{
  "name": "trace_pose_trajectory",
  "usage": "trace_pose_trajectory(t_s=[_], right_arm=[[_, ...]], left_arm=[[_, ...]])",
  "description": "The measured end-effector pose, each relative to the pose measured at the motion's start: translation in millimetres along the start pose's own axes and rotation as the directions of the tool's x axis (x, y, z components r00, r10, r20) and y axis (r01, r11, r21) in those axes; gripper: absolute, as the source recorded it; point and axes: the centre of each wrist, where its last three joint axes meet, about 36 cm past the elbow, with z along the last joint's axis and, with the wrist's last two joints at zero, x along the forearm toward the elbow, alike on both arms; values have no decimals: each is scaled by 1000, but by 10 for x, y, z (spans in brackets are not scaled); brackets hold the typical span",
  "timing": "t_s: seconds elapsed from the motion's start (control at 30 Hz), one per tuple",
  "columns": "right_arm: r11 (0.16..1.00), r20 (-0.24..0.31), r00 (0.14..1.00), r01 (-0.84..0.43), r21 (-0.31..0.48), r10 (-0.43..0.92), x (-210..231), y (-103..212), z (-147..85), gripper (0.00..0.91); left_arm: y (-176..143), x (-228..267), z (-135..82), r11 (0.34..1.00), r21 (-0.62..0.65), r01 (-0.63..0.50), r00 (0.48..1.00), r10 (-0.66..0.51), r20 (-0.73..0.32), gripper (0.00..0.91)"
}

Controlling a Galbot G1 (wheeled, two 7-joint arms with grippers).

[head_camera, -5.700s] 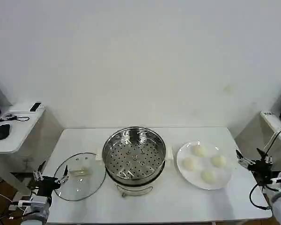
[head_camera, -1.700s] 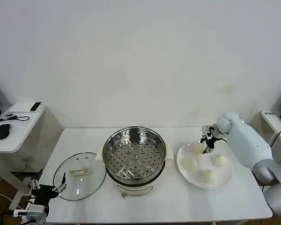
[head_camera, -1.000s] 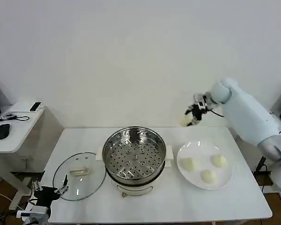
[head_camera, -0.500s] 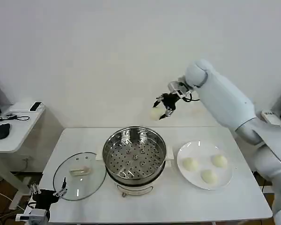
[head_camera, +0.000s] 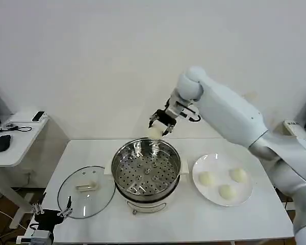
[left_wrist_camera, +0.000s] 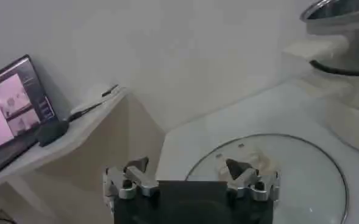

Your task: Take steamed baozi put them in steamer then cover it.

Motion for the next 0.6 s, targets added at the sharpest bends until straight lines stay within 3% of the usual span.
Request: trace_pose_trajectory(t_s=[0.3,0.6], right_arm=[[994,-38,998,58,96,-55,-238,-110,-188,665],[991,-27,997,78,109,-76,-530,-123,-266,665]], left_arm=[[-25,58,19,1000,-6,-9,1000,9,-13,907],[-3,131,18,1000,1,3,1000,-2,-29,907]])
